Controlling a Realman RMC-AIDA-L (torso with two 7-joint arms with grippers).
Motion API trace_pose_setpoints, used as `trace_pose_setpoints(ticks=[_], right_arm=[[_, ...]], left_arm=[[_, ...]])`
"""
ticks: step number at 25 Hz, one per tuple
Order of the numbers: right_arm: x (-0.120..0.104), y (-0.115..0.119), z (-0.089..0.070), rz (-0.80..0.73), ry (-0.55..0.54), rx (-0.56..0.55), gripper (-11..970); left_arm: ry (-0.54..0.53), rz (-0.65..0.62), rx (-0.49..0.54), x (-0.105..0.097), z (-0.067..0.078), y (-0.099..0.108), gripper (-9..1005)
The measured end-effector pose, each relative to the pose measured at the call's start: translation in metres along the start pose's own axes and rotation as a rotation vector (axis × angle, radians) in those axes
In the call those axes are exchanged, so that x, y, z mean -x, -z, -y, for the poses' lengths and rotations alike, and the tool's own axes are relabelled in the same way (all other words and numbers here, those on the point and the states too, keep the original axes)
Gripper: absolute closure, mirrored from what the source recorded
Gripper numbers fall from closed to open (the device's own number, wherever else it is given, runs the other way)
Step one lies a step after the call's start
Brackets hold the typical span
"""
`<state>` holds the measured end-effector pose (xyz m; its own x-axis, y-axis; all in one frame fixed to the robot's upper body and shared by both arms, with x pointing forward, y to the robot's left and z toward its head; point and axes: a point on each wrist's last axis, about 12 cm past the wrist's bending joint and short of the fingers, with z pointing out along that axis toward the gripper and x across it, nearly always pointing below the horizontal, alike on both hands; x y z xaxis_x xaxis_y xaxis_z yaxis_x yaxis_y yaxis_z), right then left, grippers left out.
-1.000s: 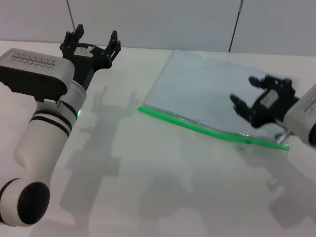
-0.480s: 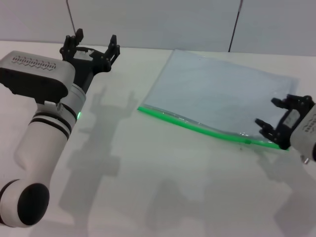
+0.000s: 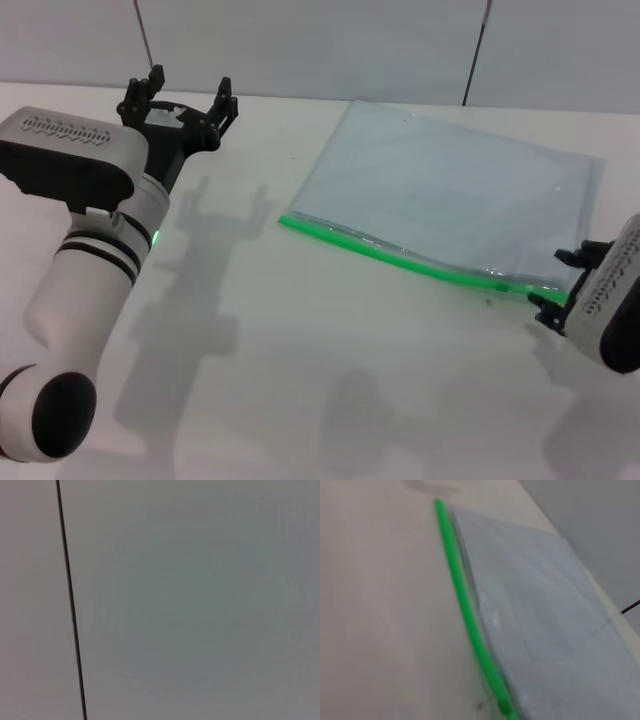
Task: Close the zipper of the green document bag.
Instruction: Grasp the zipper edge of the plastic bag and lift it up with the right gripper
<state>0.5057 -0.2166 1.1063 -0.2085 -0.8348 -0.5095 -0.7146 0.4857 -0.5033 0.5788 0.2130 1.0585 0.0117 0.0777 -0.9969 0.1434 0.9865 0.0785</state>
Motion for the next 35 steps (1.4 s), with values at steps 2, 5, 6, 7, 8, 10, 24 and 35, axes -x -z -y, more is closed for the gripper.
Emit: trace_pose_setpoints(ticks=[2,5,6,7,8,10,24,35], right_arm=[[-0.001,0.000,-0.001,-0.011,0.016,0.002,400],[-0.001,-0.001,-0.002,-0.029,0.046,-0.007,400],[-0.001,-0.002,-0.003,-0.032,0.056,-0.011,400],[-0.001,-0.002,-0.004,-0.034,0.065,-0.014,400],[-0.001,-0.003,-0.004,-0.037,0.071,-0.015,400],[-0.002,-0.004,-0.005,-0.044,0.081,-0.016,400],[-0.009,-0.016,-0.002,-0.079,0.173,-0.003,399],[-0.021,-0.021,0.007,-0.098,0.242,-0.032,400]], left_arm=[[0.000,-0.001,0.002,0.000,-0.001,0.000,153],[0.004,-0.003,0.008,-0.001,-0.002,0.000,153],[0.005,-0.004,0.009,-0.001,-0.002,0.000,153],[0.006,-0.004,0.011,-0.001,-0.002,0.000,153],[0.006,-0.004,0.011,-0.001,-0.002,0.000,153],[0.006,-0.004,0.011,-0.001,-0.002,0.000,153],[0.003,-0.005,0.020,-0.002,-0.006,0.002,153],[0.002,-0.004,0.029,-0.003,-0.008,0.004,153]])
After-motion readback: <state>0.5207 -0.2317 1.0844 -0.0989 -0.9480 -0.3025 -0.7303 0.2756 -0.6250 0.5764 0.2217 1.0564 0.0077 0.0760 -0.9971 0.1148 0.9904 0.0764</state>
